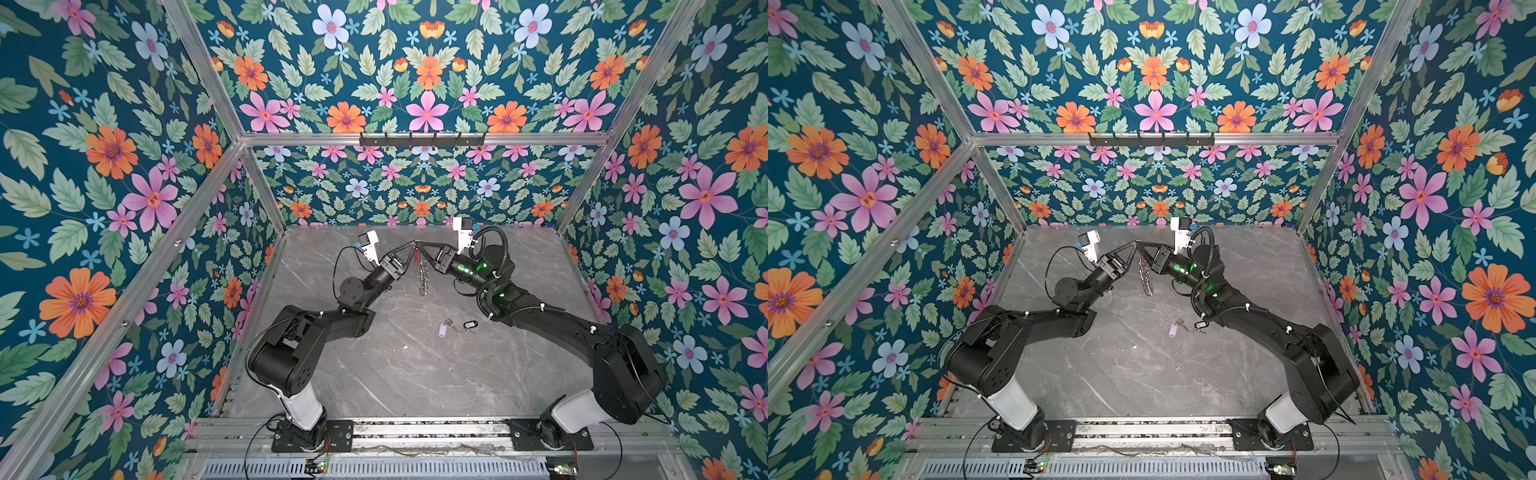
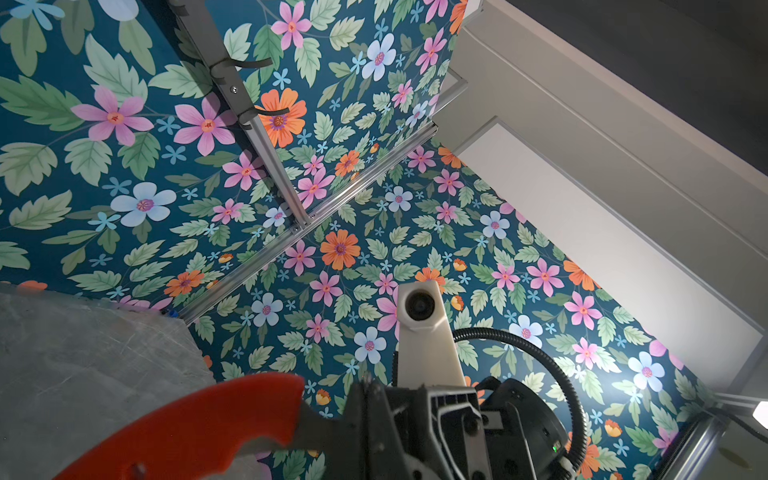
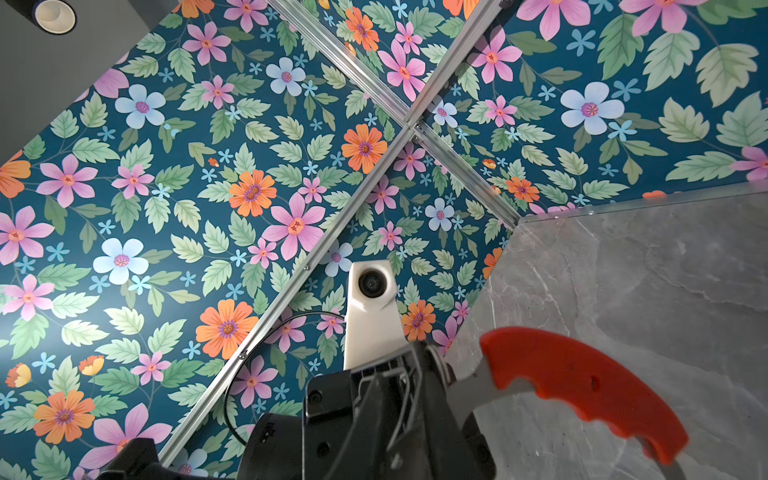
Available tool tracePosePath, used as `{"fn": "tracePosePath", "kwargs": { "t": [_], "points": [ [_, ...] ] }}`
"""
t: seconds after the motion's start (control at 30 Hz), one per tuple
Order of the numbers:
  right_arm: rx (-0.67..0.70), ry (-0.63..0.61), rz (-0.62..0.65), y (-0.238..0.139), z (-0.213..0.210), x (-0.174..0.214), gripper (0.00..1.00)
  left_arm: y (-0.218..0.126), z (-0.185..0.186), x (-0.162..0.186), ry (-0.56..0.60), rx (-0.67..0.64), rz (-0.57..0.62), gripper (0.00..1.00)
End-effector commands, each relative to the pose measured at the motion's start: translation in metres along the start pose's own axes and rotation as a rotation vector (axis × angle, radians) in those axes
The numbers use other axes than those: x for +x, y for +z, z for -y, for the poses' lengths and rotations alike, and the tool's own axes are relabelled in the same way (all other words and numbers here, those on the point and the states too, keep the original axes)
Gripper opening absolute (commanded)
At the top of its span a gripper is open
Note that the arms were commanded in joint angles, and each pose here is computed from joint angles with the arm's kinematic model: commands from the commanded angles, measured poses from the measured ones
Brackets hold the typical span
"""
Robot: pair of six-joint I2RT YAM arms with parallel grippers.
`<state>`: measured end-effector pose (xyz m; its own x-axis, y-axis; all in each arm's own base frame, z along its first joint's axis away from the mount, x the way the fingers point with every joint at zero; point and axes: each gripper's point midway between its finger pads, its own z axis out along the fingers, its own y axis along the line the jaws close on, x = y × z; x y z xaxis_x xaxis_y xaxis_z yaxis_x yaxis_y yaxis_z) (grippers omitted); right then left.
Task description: Put the keys on the keyring
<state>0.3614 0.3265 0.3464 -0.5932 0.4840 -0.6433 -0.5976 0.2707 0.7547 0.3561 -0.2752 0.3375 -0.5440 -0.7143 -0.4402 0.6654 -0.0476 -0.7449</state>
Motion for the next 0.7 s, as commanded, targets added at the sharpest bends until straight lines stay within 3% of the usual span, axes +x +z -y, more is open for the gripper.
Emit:
{"fn": "tracePosePath", "kwargs": {
  "t": [0.0,0.2,0.4,0.67],
  "points": [
    [-0.052,-0.006,0.016,0.001,-0.013,-0.006,0.14,0.000,0.017,-0.004,0.015,0.073,0.014,0.00],
    [-0.043,-0.015,0.019,-0.003,-0.013,-0.006,0.13,0.000,0.018,-0.005,0.016,0.072,0.020,0.00],
    [0.037,-0.062,0.064,-0.022,-0.008,-0.012,0.26,0.000,0.018,-0.005,0.016,0.071,0.022,0.00],
    [0.046,-0.053,0.038,-0.019,-0.005,-0.010,0.30,0.002,0.020,-0.004,0.006,0.079,0.015,0.00]
  ]
}}
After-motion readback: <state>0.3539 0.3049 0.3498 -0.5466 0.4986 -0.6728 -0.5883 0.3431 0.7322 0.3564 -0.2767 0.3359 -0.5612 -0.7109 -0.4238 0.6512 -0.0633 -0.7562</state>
